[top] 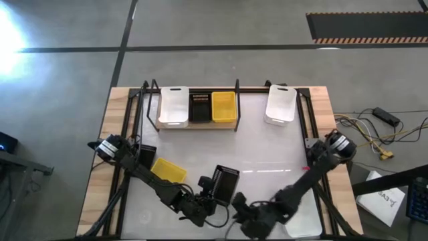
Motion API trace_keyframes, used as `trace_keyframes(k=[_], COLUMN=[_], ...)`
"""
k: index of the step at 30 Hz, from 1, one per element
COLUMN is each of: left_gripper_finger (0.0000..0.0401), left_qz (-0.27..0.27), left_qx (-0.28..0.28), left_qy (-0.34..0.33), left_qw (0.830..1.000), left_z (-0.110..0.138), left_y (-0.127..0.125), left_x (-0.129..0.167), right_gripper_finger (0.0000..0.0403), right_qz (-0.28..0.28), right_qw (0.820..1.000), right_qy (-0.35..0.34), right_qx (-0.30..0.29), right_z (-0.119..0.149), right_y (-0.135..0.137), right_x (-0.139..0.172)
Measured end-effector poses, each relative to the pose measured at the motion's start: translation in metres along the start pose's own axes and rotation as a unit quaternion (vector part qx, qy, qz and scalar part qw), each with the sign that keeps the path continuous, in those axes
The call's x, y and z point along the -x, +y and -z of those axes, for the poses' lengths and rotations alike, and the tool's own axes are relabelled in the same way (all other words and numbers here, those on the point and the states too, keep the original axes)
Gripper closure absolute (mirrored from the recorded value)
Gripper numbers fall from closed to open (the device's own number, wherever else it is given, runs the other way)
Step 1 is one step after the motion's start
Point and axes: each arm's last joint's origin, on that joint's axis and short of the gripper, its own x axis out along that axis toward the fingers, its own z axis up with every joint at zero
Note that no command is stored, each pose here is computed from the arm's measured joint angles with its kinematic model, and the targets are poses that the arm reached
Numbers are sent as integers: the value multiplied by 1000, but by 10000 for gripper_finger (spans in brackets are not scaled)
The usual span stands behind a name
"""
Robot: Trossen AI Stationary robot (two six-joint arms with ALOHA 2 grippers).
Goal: Stack baskets on shelf by color
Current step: Stack the right black bin on top of the black bin
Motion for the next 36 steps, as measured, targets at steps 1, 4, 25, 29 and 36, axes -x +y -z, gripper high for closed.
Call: trace_keyframes(k=[1, 4, 25, 29, 36], left_gripper_finger=[401, 401, 401, 401, 401], left_qz=[-2, -23, -183, -188, -146], left_qx=[5, 15, 84, 78, 83], left_qy=[3, 17, 237, 267, 269], left_qw=[1000, 999, 950, 942, 948], left_z=[0, 1, -16, 4, 42], left_y=[1, 4, 214, 259, 303], left_x=[0, 0, 98, 93, 73], right_gripper_finger=[328, 333, 355, 355, 355], right_qz=[14, 43, 190, 192, 216], right_qw=[1000, 999, 965, 963, 948], right_qy=[-7, -19, -39, -42, -60], right_qx=[-1, -18, -177, -184, -225], right_z=[-2, -1, 66, 66, 64], right_y=[6, 25, 91, 91, 89], right_x=[6, 21, 28, 28, 29])
